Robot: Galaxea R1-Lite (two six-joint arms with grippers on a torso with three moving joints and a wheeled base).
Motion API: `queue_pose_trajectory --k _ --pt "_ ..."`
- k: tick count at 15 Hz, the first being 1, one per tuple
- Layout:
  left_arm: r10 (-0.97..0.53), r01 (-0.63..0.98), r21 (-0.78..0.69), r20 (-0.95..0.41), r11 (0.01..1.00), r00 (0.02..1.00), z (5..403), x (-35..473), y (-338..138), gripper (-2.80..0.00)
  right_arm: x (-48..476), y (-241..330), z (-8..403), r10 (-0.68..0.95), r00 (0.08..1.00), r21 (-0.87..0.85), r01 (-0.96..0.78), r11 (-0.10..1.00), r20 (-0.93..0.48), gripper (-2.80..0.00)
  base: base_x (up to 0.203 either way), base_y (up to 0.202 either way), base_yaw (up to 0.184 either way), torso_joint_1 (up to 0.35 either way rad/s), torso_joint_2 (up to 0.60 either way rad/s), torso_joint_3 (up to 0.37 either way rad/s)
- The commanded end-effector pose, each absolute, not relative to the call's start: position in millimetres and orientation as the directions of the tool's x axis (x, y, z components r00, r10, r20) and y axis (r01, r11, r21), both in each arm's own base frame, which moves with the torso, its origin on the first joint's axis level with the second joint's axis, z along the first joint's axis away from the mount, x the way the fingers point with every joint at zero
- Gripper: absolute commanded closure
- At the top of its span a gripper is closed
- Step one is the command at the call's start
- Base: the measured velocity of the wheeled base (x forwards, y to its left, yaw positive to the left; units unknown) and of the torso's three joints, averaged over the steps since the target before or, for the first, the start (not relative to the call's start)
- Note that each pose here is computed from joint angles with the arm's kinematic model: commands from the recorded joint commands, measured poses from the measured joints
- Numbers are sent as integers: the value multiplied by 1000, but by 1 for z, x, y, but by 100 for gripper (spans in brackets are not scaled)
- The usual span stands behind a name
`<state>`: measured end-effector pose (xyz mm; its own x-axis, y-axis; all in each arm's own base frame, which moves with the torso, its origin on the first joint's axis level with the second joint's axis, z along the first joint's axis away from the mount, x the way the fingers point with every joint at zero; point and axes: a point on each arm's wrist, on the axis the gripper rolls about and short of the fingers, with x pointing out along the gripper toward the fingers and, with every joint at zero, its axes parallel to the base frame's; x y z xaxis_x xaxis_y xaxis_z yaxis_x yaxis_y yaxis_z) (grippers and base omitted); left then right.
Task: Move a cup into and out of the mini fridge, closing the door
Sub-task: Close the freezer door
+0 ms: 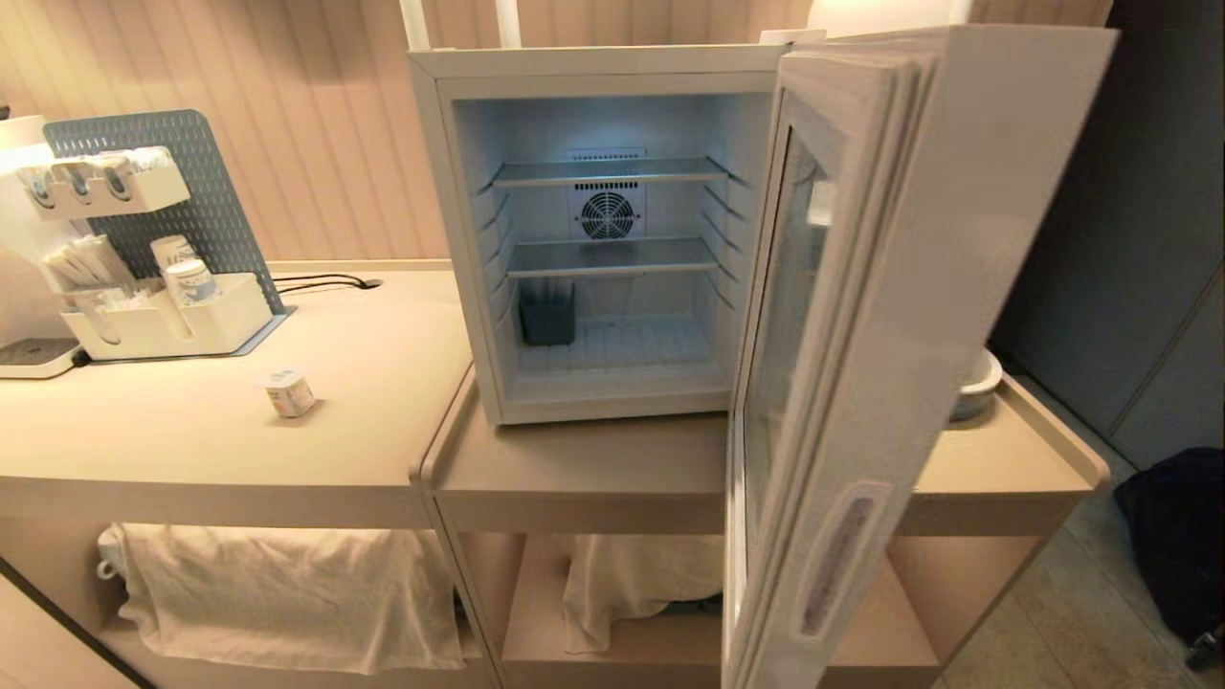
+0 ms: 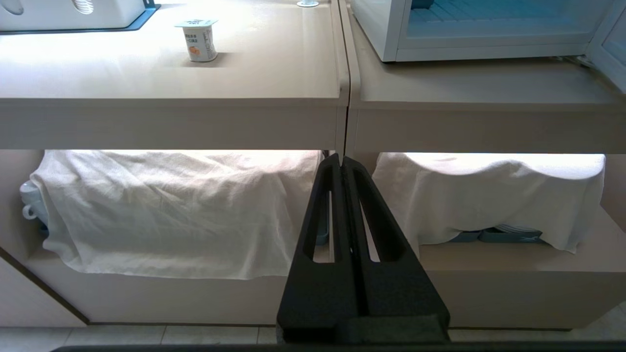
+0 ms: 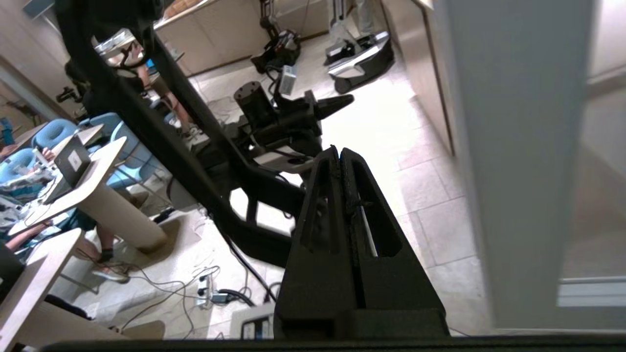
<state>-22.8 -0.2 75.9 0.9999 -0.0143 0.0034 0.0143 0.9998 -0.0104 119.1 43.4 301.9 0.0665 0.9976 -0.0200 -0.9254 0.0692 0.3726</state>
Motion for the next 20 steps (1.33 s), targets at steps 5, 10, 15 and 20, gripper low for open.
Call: queue_pose_trajectory --k 5,10,15,20 --pt "-14 14 -11 6 1000 1000 76 -23 0 0 192 164 276 792 566 376 -699 609 -230 0 0 0 0 0 0 0" --pt "-14 14 -12 6 1000 1000 76 -23 0 0 266 224 238 491 850 215 -452 866 -192 0 0 0 0 0 0 0" --pt "-14 14 -13 6 1000 1000 76 -23 0 0 317 263 240 261 962 99 -254 962 -74 0 0 0 0 0 0 0" --pt "-14 14 -15 6 1000 1000 76 -23 0 0 354 290 242 167 986 58 -166 984 -16 0 0 0 0 0 0 0"
